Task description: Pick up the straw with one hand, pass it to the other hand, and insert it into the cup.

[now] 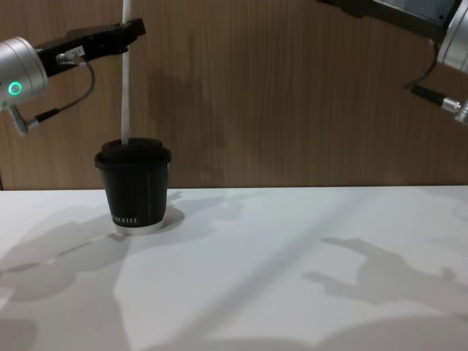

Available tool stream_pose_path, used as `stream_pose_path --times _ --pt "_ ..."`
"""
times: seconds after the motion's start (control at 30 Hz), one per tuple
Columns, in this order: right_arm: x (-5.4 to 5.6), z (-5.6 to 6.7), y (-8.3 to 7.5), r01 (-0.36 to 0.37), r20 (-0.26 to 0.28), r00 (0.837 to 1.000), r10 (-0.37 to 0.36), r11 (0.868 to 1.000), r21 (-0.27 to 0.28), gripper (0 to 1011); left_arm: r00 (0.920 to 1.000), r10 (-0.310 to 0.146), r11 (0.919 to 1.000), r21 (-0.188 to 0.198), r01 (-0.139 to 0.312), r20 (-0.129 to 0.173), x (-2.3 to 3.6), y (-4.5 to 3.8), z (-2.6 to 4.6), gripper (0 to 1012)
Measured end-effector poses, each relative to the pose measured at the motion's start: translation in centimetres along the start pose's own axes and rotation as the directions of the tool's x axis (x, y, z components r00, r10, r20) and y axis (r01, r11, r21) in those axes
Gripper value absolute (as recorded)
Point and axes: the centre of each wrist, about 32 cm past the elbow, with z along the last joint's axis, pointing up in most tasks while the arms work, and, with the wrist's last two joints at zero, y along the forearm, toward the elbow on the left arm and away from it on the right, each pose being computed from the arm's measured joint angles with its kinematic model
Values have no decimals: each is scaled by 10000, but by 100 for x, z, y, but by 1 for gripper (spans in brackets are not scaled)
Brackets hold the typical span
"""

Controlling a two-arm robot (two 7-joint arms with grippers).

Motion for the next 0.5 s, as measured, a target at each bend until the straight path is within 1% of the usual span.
stream_pose_path --times 0.5 --pt "0 0 0 0 0 10000 0 10000 0 1001 9999 102 9999 12 -102 -102 36 -12 -49 11"
